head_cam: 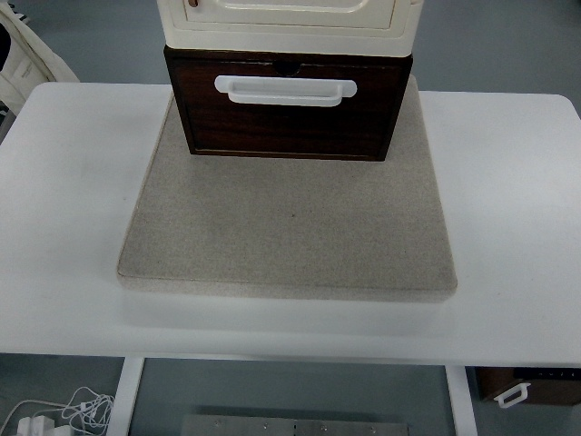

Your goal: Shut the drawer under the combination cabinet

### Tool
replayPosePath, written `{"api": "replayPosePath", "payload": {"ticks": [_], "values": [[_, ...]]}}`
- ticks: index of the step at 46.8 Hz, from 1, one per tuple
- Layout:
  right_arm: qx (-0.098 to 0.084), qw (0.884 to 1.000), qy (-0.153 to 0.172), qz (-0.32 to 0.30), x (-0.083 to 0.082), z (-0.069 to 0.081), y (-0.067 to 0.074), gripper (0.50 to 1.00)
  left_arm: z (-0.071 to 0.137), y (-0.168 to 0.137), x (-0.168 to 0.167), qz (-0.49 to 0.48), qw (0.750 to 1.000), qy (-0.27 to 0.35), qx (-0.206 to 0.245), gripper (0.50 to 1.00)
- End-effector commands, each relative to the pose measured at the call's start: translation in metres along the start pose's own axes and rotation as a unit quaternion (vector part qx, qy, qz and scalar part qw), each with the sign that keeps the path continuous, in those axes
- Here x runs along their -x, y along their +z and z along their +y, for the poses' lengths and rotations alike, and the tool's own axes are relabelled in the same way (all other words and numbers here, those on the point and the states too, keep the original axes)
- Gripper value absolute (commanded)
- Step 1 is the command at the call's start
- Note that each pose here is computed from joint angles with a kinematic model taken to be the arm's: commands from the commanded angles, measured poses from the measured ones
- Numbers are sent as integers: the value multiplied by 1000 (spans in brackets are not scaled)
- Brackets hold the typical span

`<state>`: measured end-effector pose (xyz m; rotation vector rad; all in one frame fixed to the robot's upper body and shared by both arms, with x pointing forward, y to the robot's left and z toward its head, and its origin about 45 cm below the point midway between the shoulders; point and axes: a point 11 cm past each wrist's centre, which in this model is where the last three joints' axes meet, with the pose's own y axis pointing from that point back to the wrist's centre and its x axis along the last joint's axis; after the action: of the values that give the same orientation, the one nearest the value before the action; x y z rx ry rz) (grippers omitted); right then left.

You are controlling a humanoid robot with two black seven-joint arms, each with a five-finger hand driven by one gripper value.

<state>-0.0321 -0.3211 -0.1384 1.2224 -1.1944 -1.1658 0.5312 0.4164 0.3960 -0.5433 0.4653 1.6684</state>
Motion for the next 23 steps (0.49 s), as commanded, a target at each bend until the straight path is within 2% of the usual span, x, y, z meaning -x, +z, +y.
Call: {"api": "replayPosePath", "payload": {"ticks": [1,8,17,23], "values": [[0,1000,0,0,0,0,0,952,-1,-25,2,5,1000,-5,-29,999],[0,1000,0,1,0,0,0,952,-1,-52,5,19,997,-20,-66,999],[0,1000,0,1,0,0,0,952,4,-76,-3,51,995,-30,-83,996],[0,1000,0,1,0,0,0,952,5,-79,-6,81,993,-32,-83,999]]}}
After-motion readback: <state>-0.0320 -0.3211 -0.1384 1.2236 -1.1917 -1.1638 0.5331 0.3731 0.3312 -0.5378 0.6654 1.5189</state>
